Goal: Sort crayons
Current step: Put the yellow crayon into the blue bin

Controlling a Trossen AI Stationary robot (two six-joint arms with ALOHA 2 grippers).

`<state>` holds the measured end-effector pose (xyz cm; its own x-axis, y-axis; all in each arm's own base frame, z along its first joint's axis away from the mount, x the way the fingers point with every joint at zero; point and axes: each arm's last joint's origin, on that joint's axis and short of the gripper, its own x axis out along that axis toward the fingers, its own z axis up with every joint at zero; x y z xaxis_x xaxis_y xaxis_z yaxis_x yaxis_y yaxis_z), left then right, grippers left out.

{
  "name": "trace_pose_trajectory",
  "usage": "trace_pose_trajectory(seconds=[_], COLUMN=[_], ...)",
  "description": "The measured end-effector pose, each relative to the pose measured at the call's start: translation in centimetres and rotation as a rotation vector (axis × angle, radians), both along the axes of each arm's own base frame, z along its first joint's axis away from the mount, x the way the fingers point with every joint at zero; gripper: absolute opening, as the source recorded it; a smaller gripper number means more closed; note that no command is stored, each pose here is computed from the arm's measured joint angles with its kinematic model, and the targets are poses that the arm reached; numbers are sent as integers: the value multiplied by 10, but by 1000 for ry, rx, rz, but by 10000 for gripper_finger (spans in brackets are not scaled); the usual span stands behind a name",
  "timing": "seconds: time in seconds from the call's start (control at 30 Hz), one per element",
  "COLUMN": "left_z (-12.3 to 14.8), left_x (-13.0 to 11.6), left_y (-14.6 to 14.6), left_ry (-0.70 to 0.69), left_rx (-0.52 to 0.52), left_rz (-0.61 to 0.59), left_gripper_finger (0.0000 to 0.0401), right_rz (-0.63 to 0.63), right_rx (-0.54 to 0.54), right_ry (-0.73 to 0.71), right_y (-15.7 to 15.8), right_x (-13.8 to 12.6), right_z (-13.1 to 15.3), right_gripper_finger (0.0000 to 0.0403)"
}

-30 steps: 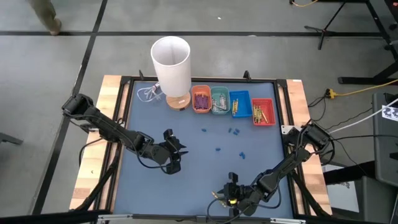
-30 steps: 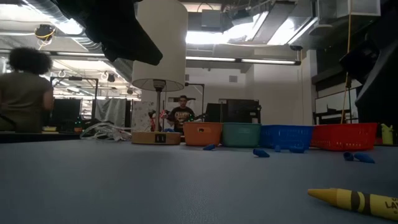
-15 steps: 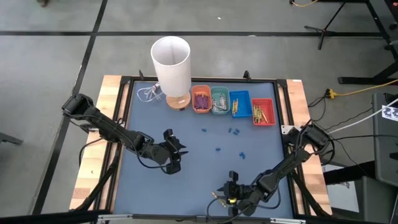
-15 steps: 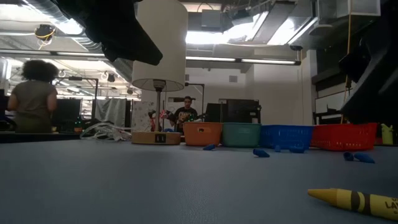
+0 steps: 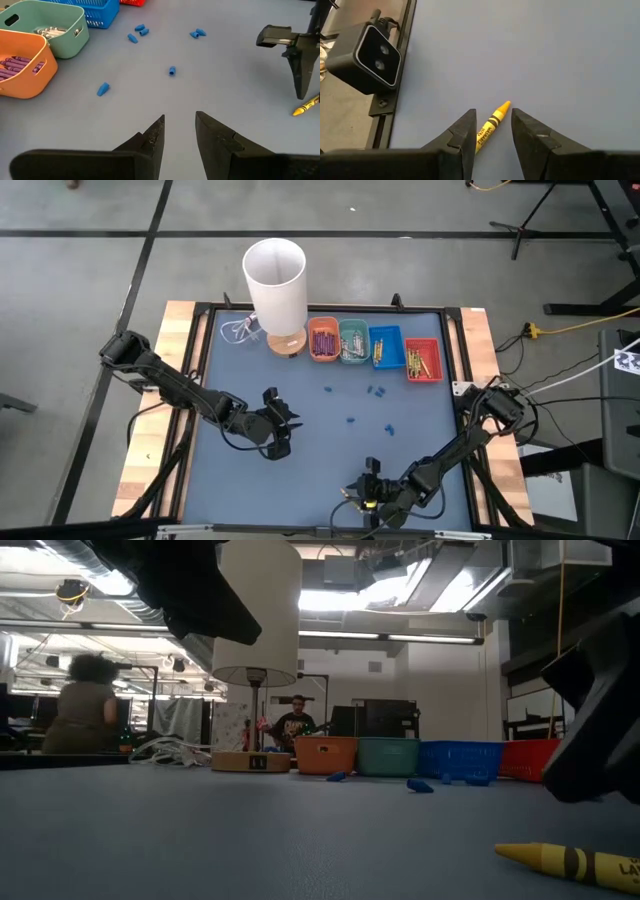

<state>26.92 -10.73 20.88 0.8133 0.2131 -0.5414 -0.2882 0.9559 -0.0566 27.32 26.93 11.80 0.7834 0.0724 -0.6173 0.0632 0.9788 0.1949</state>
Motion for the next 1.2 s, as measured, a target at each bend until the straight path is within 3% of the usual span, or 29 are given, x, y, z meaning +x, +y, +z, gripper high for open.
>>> trace_pose_trajectory(seconds=[0.23,0.57,0.77,0.93,1.07,1.2], left_z=[0,0,0,0,0,0], left_x=[0,0,0,0,0,0], left_y=[0,0,0,0,0,0], left_ry=[0,0,0,0,0,0], left_rx=[0,0,0,-1,0,0], left_rz=[0,0,0,0,0,0], left_gripper_finger=[94,94,94,94,94,94], right_rz=[-15,-105,-141,-219,-255,-210], right_rx=[4,137,58,91,139,172], right_ry=[-1,-10,20,18,30,71], right_y=[0,7,12,13,14,21], right_x=[0,6,13,15,15,16], right_z=[0,11,29,35,31,18], right_gripper_finger=[120,120,120,119,99,57])
